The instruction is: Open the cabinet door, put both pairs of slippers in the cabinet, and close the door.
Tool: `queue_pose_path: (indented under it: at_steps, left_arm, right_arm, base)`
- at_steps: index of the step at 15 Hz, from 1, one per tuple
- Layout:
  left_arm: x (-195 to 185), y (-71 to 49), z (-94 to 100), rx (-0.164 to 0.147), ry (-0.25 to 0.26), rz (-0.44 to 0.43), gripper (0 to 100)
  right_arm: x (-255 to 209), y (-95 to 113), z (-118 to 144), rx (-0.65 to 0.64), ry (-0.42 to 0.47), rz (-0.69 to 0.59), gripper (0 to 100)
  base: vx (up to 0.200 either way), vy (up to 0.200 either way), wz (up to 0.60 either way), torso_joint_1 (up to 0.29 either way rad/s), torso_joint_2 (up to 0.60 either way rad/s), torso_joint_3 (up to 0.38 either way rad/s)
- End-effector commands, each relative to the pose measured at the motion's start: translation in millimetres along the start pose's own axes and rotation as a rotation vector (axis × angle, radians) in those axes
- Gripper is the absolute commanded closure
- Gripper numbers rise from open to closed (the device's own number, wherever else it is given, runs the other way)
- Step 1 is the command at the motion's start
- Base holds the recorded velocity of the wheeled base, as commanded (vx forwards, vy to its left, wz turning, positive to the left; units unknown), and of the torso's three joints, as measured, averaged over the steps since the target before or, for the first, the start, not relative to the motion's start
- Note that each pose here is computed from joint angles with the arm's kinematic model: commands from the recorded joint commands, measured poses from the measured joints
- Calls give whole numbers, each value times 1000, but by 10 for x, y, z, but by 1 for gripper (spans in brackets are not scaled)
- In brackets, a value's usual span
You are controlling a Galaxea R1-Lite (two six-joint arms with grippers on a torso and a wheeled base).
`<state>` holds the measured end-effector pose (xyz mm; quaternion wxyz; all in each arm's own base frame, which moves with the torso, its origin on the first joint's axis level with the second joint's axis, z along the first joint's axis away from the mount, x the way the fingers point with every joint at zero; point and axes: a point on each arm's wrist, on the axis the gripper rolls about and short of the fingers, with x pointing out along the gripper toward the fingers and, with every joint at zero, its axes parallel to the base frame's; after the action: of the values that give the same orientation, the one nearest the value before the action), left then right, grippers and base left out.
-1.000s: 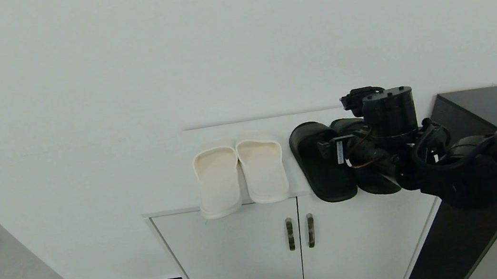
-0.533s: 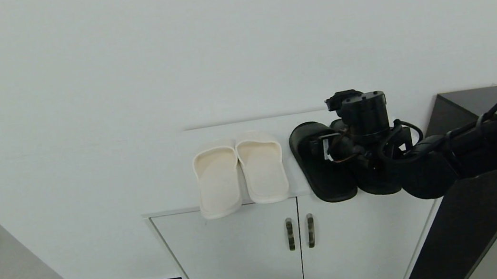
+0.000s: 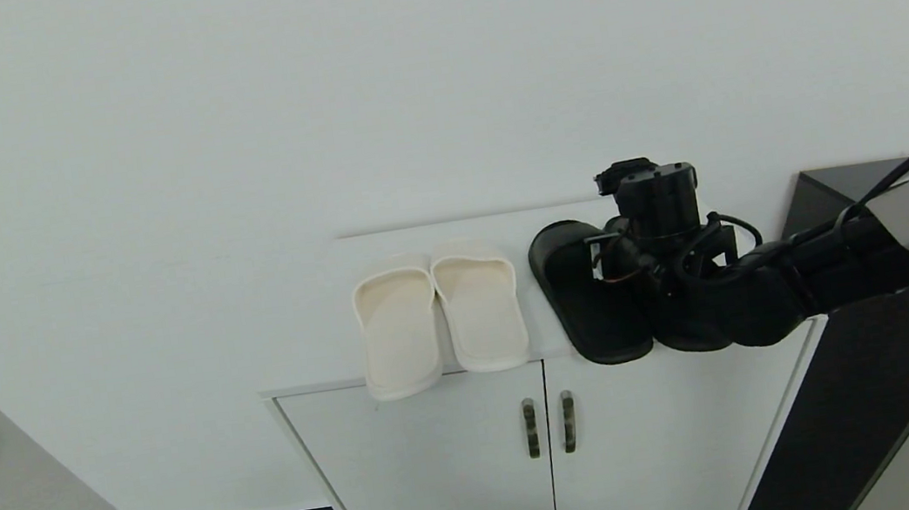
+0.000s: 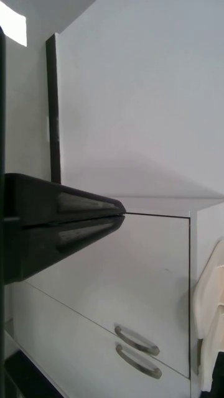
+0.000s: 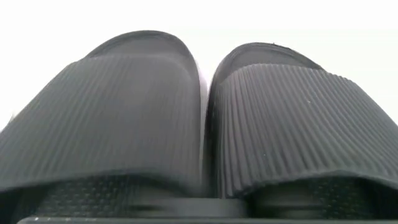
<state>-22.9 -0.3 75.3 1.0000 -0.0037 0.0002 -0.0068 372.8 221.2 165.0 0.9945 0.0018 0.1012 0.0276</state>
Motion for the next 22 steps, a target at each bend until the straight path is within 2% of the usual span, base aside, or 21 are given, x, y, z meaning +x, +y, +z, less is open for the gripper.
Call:
queue_pose_path:
  at_steps: [1,5,7,11,14,17,19,22]
  left_arm:
    - [1,0,0,0,1,0,100]
    - [1,0,0,0,1,0,100]
    - [1,0,0,1,1,0,100]
    - [1,0,0,0,1,0,100]
    - [1,0,0,0,1,0,100]
    - [1,0,0,0,1,0,100]
    - [1,0,0,1,1,0,100]
    - [1,0,0,0,1,-2,100]
  right_arm:
    - [-16,-4,43,6,-11,3,100]
    - [-280,28,210,20,-40,44,100]
    - [-674,20,235,14,-25,123,100]
    - [-1497,-146,266,46,-11,333,100]
    - [-1908,-249,195,35,-5,416,100]
    - [-2128,-318,86,39,20,494,100]
    - [-2204,-326,111,49,17,574,100]
    - [-2203,-327,47,37,40,588,100]
  base:
    - [0,0,0,0,0,0]
    - [0,0,0,0,0,0]
    - [0,0,0,0,0,0]
    - [0,0,0,0,0,0]
    - [0,0,0,0,0,0]
    - [0,0,0,0,0,0]
    - [0,0,0,0,0,0]
    - [0,0,0,0,0,0]
